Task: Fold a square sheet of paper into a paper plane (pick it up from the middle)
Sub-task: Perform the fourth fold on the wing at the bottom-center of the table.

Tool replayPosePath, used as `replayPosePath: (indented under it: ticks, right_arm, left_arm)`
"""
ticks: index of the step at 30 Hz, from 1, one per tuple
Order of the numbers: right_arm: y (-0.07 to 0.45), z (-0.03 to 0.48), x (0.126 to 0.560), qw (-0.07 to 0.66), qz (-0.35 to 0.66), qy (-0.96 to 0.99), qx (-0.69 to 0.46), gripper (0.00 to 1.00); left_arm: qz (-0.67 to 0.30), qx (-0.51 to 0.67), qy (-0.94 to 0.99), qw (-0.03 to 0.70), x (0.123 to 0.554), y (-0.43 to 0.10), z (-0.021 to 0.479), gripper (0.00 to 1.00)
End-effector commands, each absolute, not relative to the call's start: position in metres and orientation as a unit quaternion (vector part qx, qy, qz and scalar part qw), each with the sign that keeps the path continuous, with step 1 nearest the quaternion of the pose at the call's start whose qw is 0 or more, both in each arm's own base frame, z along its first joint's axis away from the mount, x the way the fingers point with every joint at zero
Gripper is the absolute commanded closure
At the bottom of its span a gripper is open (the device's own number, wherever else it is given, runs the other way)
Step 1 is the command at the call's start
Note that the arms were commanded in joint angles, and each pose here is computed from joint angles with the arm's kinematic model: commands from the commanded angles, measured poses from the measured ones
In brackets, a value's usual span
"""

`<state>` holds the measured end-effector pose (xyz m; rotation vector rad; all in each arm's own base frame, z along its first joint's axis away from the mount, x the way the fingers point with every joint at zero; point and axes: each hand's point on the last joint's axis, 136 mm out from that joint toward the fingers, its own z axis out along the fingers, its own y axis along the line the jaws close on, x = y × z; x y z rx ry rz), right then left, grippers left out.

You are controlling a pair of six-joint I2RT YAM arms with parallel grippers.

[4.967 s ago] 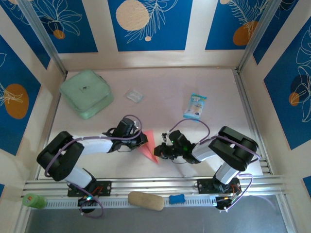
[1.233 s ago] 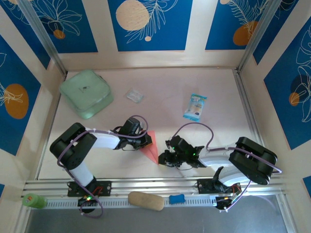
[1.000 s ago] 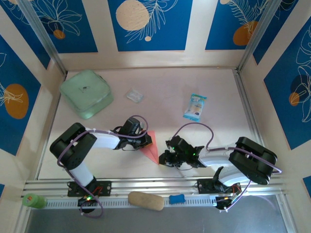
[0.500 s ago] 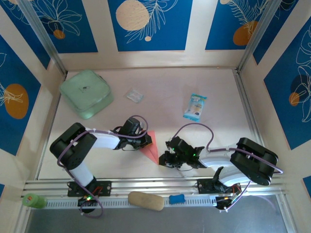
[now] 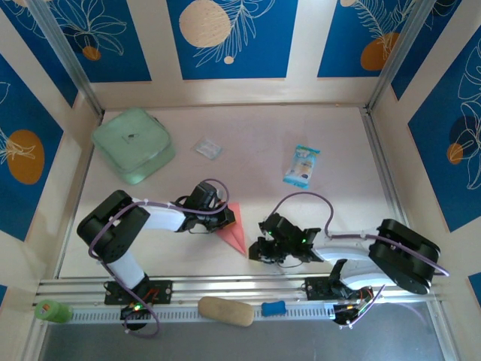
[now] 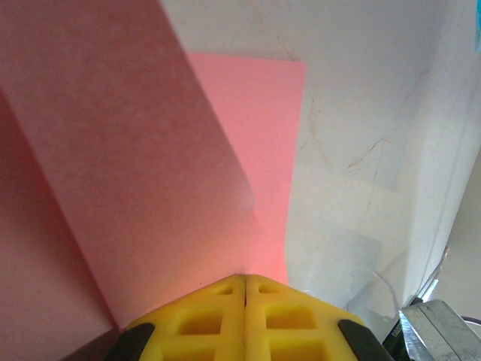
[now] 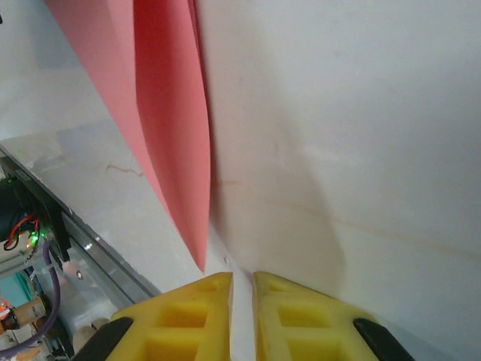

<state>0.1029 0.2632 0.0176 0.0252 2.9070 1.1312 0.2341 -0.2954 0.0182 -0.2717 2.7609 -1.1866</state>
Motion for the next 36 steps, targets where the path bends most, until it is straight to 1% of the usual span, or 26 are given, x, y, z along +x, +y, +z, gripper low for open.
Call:
replayPosePath:
  ticks: [1, 6, 10, 15, 20, 26, 36]
  right_arm:
    - [0.251, 0.024, 0.104, 0.010, 0.354, 0.935, 0.009, 0.86]
    - [0.266, 0.053, 0.125, 0.034, 0.394, 0.918, -0.011, 0.91]
    - [0.287, 0.064, 0.138, 0.032, 0.402, 0.914, -0.035, 0.93]
    - [0.310, 0.057, 0.146, 0.013, 0.401, 0.914, -0.051, 0.95]
    - [0.321, 0.045, 0.151, 0.008, 0.384, 0.922, -0.056, 0.95]
    - [0.320, 0.029, 0.153, -0.002, 0.362, 0.931, -0.054, 0.95]
    - [0.306, 0.008, 0.141, -0.017, 0.343, 0.938, -0.035, 0.95]
  left_arm:
    - [-0.353, -0.099, 0.929, 0.043, 0.221, -0.281, -0.004, 0.98]
    - [-0.353, -0.099, 0.930, 0.042, 0.220, -0.280, -0.005, 0.98]
    - [-0.353, -0.099, 0.929, 0.041, 0.220, -0.281, -0.005, 0.98]
    - [-0.353, -0.099, 0.930, 0.040, 0.220, -0.281, -0.006, 0.98]
    - [-0.356, -0.098, 0.929, 0.040, 0.221, -0.283, -0.005, 0.98]
    - [-0.355, -0.099, 0.929, 0.039, 0.220, -0.282, -0.005, 0.98]
    - [-0.351, -0.099, 0.930, 0.040, 0.220, -0.281, -0.006, 0.98]
